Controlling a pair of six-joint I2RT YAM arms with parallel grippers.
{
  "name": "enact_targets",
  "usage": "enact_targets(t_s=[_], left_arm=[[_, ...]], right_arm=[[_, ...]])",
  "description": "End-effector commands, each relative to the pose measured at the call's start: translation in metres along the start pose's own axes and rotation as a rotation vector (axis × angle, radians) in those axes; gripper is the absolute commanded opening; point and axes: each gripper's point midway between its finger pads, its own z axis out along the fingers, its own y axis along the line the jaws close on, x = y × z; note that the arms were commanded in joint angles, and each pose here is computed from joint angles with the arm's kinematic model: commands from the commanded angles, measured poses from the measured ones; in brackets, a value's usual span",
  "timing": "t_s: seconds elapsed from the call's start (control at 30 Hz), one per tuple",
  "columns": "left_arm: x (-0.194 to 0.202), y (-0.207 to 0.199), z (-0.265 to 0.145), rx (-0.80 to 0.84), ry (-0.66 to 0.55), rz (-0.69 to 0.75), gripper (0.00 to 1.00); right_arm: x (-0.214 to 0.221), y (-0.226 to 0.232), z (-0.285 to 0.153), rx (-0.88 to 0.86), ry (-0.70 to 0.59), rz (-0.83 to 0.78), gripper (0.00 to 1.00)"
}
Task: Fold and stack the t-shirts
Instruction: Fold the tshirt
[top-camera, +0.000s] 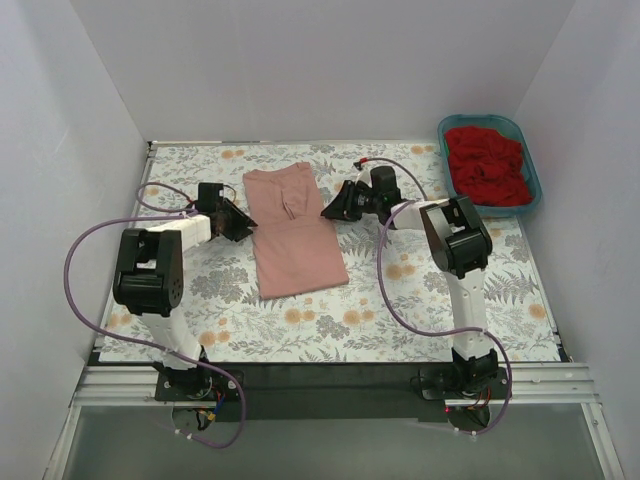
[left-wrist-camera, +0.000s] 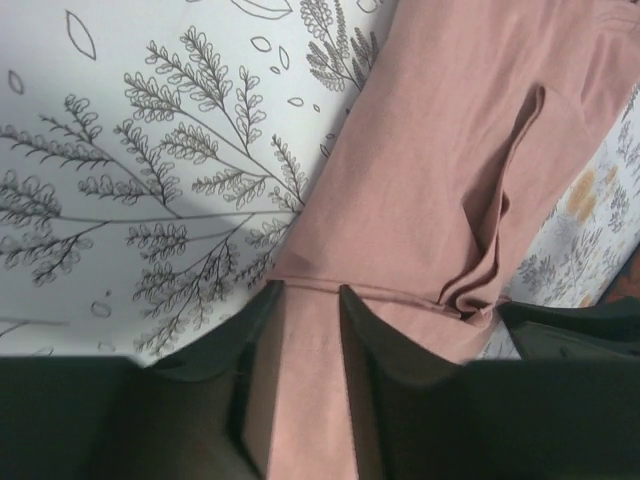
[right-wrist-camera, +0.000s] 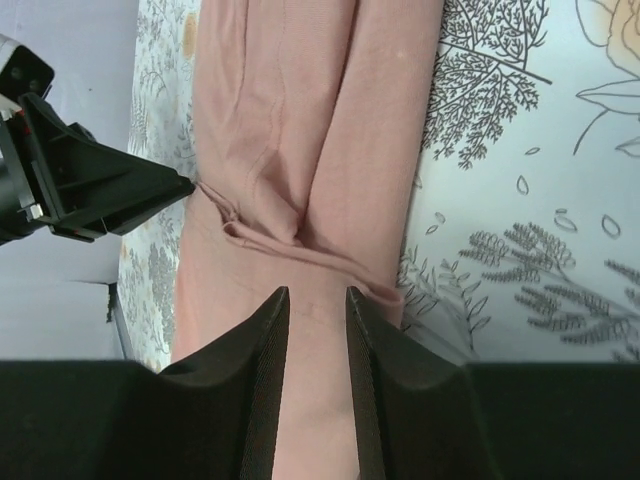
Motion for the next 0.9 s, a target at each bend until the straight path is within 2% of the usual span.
enact_targets(t_s=[0.0,0.07,0.1,0.17,0.2,0.3,0.33,0.43,0.47,0.57,0.6,0.73,0.77,0.87], left_arm=[[-0.025,-0.026,-0.039,0.035,-0.094,0.054,0.30],[-0.025,-0.030,-0.056,0.030,-0.104,0.076,0.37],[-0.034,-0.036,-0.073,0.029,-0.162,0.097,0.46],[-0.023,-0.028,-0.089,-0.030,-0.162,0.119,0.55],[-0.030,-0.028,-0.107,-0.049,-0.237,0.145,0.62],[0.006,-0.012,-0.126,-0.110,-0.217,0.216,0.69],[0.019,0.007,-0.129,-0.176,-0.196,0.236,0.73],[0.060,0.021,-0.138,-0.212,-0.124,0.286,0.83],[0.080,0.036,-0.140,-0.255,-0.068,0.315,0.84],[0.111,0.054,-0.147,-0.300,-0.008,0.349,0.87],[0.116,0.058,-0.147,-0.310,0.003,0.357,0.87],[0.129,0.065,-0.144,-0.339,0.030,0.386,0.87],[0.130,0.067,-0.139,-0.351,0.040,0.393,0.87],[0.133,0.067,-0.128,-0.364,0.060,0.406,0.77]], right_arm=[[-0.028,0.030,-0.030,0.056,-0.054,-0.153,0.36],[-0.037,0.049,-0.046,0.079,-0.078,-0.208,0.37],[-0.028,0.044,-0.054,0.121,-0.044,-0.197,0.39],[-0.029,0.055,-0.070,0.163,-0.038,-0.280,0.41],[-0.012,0.048,-0.079,0.211,0.015,-0.257,0.44],[0.002,0.052,-0.105,0.313,0.036,-0.317,0.52],[0.018,0.051,-0.118,0.376,0.068,-0.321,0.55],[0.039,0.050,-0.140,0.484,0.118,-0.376,0.65],[0.056,0.043,-0.149,0.519,0.166,-0.363,0.67],[0.088,0.036,-0.167,0.580,0.219,-0.363,0.74],[0.095,0.036,-0.171,0.588,0.227,-0.361,0.77],[0.129,0.031,-0.179,0.585,0.293,-0.359,0.80],[0.135,0.029,-0.180,0.582,0.307,-0.353,0.80],[0.153,0.023,-0.180,0.580,0.351,-0.343,0.80]])
